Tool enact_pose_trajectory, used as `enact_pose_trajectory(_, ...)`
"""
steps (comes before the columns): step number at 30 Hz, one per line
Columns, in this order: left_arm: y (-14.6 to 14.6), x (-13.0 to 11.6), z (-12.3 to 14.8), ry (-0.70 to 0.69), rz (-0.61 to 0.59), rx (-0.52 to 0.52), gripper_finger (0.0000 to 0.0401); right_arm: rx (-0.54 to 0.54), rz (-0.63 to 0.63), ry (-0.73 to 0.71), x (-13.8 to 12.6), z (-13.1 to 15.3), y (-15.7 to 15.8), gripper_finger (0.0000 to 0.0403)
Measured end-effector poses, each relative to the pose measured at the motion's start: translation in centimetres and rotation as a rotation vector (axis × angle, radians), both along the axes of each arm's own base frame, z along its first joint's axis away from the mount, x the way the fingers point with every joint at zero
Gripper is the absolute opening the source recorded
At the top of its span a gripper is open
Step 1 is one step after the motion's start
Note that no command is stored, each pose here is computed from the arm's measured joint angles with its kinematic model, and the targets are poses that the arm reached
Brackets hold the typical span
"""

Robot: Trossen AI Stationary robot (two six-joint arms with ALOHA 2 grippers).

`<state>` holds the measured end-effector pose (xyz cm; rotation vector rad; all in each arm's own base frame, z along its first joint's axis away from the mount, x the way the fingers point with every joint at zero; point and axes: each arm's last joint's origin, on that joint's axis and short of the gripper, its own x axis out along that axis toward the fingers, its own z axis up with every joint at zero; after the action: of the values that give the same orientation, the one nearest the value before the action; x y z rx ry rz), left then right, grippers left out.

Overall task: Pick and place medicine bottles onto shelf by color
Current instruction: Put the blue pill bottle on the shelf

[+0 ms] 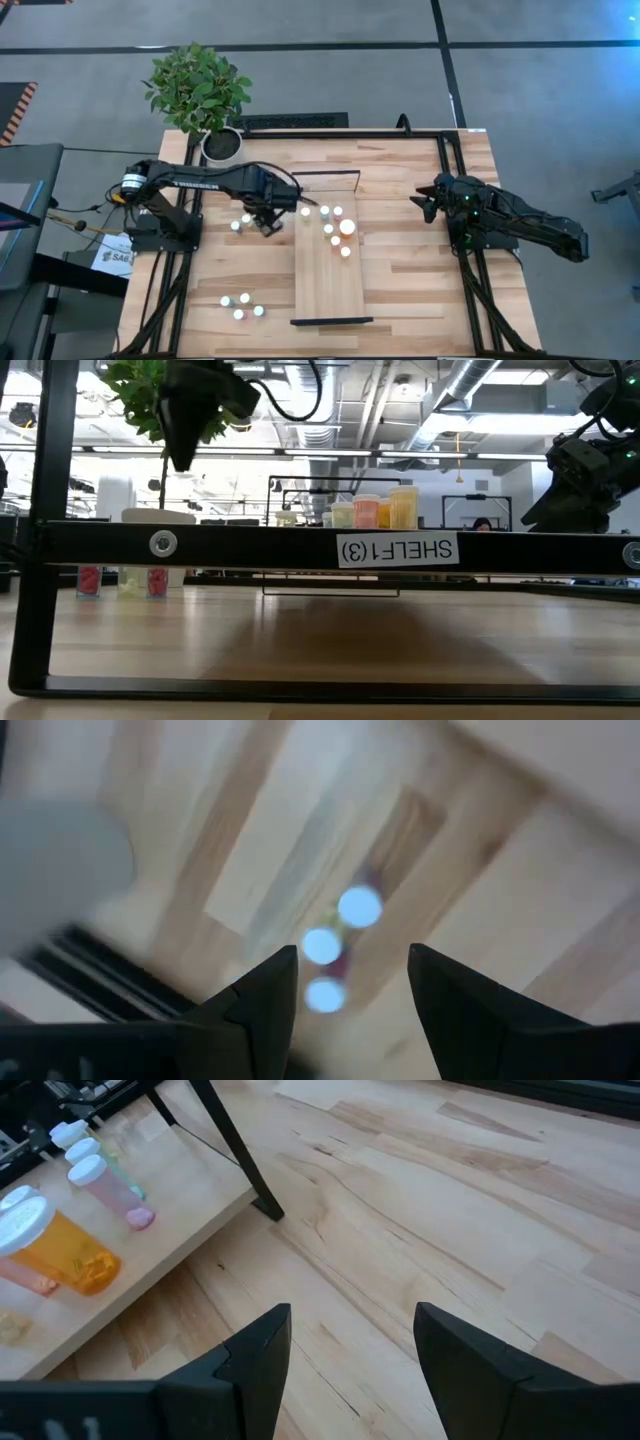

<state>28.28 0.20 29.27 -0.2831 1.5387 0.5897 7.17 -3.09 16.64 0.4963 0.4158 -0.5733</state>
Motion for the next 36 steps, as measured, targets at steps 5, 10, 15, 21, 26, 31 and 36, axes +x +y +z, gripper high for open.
enact_pose_trajectory(5, 0.0, -0.4, -1.8, 0.105, -0.306, -0.022, 0.0179, 0.000, 0.000, 0.000, 0.0, 0.0, 0.0, 0.0234)
enact_pose_trajectory(10, 0.0, -1.1, -3.7, 0.142, -0.487, -0.066, 0.0179, 0.000, 0.000, 0.000, 0.0, 0.0, 0.0, 0.0234)
enact_pose_trajectory(15, 0.5, -3.1, -3.7, 0.008, -0.558, -0.056, 0.0179, 0.000, 0.000, 0.000, 0.0, 0.0, 0.0, 0.0234)
enact_pose_trajectory(21, 1.1, -5.9, -3.7, -0.163, -0.621, -0.082, 0.0191, 0.000, 0.000, 0.000, 0.0, 0.0, 0.0, 0.0234)
enact_pose_trajectory(26, 1.3, -6.1, -4.6, -0.141, -0.701, -0.078, 0.0226, 0.000, 0.000, 0.000, 0.0, 0.0, 0.0, 0.0234)
enact_pose_trajectory(31, 1.5, -5.5, -5.9, -0.093, -0.753, -0.089, 0.0255, 0.000, 0.000, 0.001, 0.0, 0.0, 0.0, 0.0234)
enact_pose_trajectory(36, 2.4, -4.8, -7.0, -0.098, -0.771, -0.081, 0.0254, 0.000, -0.001, 0.000, 0.0, 0.0, 0.0, 0.0234)
